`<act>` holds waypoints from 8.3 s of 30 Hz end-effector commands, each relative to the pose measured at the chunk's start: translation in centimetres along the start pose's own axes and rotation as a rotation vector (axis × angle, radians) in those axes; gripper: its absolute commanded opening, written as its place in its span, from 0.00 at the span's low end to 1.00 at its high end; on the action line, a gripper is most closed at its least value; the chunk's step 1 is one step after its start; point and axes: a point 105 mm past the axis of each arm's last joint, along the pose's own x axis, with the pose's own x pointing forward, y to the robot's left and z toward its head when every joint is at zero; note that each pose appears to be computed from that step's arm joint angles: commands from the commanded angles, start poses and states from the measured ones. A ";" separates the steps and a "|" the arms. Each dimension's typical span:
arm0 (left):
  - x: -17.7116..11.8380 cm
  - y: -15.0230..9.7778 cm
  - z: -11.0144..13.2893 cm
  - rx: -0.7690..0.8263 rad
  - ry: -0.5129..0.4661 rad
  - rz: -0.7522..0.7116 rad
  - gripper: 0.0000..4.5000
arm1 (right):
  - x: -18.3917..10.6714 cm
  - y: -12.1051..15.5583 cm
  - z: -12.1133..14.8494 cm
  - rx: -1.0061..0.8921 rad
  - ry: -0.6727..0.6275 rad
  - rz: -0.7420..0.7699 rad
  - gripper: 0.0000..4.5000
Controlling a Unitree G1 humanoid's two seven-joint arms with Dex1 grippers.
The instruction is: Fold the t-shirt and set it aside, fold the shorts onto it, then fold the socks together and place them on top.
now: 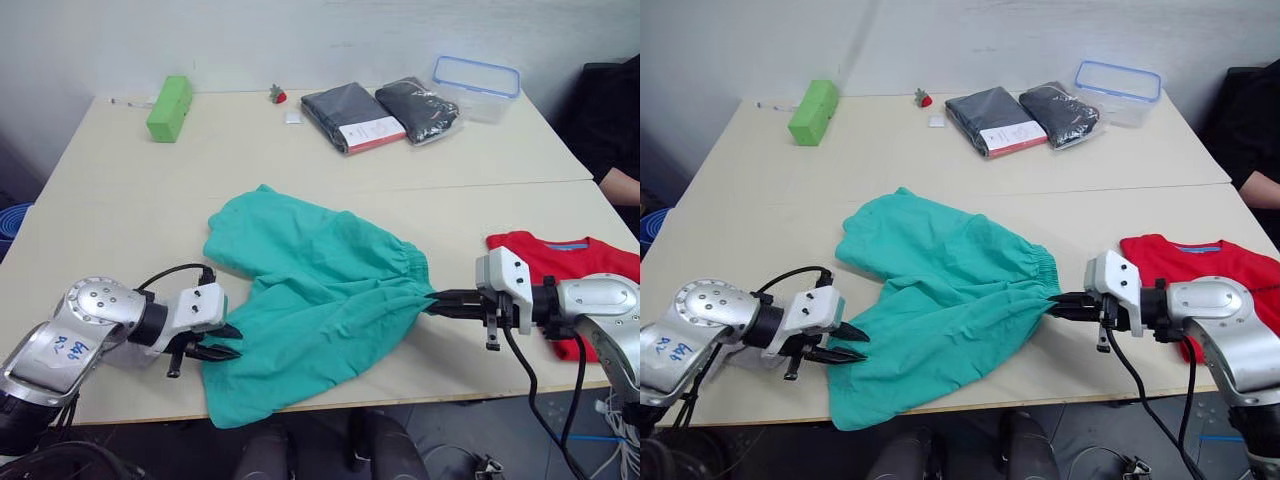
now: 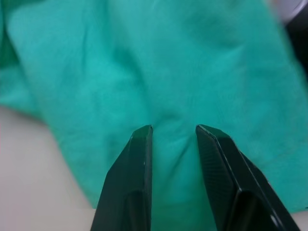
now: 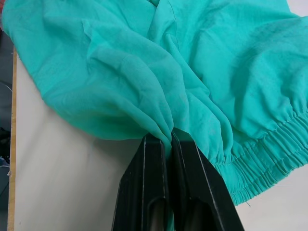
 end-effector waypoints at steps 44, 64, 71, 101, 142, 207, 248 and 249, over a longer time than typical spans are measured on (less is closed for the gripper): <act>-4.2 3.3 3.6 0.227 -0.120 0.246 0.81 | 0.3 0.2 1.5 -0.018 -0.053 -0.012 0.00; -0.4 0.3 -2.4 0.240 0.097 0.340 0.95 | 0.6 0.4 1.5 -0.020 -0.056 0.005 0.00; 0.0 0.6 -3.4 0.244 0.116 0.323 0.60 | 0.7 0.3 1.7 -0.016 -0.065 -0.003 0.00; -3.0 -5.9 -3.1 -0.054 0.054 -0.155 0.01 | 2.9 4.4 -0.8 0.044 0.012 0.195 0.00; -7.9 -7.3 -0.8 -0.116 0.112 0.004 0.01 | -1.0 4.5 -2.1 -0.173 0.066 0.135 0.00; -5.1 22.0 16.5 0.399 -0.270 0.792 1.00 | -6.5 -5.3 1.7 0.351 -0.249 -0.734 1.00; 1.4 14.3 3.8 0.767 0.065 0.304 0.23 | 4.6 0.6 -3.7 -0.476 0.275 -0.393 0.10; 1.3 14.3 3.8 0.760 0.059 0.304 0.16 | 4.5 0.6 -3.6 -0.471 0.272 -0.389 0.03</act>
